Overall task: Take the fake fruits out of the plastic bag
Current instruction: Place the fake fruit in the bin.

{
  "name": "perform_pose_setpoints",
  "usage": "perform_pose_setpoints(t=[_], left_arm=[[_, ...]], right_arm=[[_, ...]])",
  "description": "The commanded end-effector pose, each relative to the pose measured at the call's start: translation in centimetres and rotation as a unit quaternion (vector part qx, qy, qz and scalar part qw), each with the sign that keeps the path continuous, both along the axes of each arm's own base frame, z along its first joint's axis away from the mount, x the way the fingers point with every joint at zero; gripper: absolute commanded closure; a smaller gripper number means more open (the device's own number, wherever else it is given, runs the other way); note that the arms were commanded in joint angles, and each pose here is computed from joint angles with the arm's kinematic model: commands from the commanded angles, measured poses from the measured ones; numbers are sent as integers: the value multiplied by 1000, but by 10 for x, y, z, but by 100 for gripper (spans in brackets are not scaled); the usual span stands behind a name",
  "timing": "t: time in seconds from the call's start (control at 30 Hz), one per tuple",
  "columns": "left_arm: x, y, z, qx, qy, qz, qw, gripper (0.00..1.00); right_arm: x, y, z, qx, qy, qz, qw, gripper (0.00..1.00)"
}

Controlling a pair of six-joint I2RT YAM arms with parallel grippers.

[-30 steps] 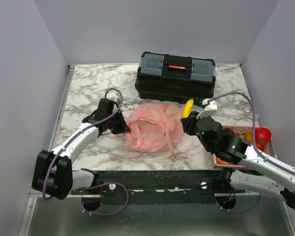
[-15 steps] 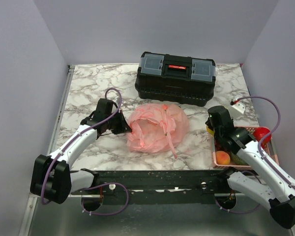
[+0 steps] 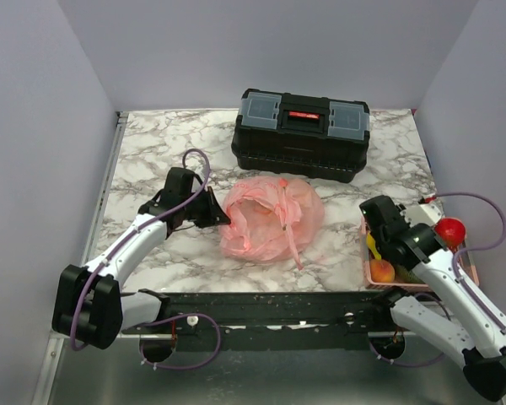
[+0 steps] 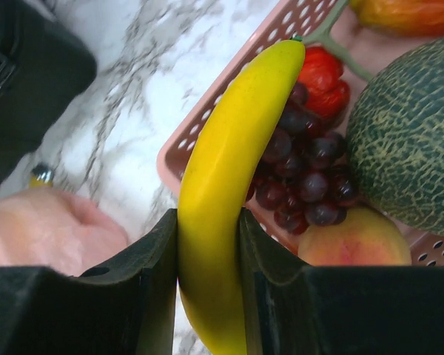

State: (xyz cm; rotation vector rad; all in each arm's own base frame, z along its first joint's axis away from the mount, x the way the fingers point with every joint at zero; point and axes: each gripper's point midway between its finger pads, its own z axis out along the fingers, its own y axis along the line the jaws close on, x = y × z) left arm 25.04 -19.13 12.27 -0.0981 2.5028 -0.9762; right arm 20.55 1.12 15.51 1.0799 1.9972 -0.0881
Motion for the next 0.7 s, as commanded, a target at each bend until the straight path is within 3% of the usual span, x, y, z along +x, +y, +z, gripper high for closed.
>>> perform_pose_setpoints(t=[0.0, 0.17, 0.3, 0.37, 0.53, 0.67], left_arm=[[1, -5, 3, -10, -7, -24, 1000, 100], [1, -9, 11, -26, -14, -30, 999, 100], [3, -12, 18, -35, -21, -30, 999, 100], [4, -13, 20, -36, -22, -33, 999, 100], [6, -14, 16, -36, -15, -36, 999, 100], [4, -16, 9, -42, -3, -39, 998, 100]], right_arm=[[8, -30, -1, -62, -2, -79, 995, 99], [15, -58, -18, -56, 23, -128, 990, 99], [8, -94, -49, 9, 61, -173, 983, 98], [4, -106, -57, 35, 69, -187, 979, 93], [8, -104, -49, 42, 61, -177, 981, 66], [11, -99, -39, 50, 40, -155, 986, 30]])
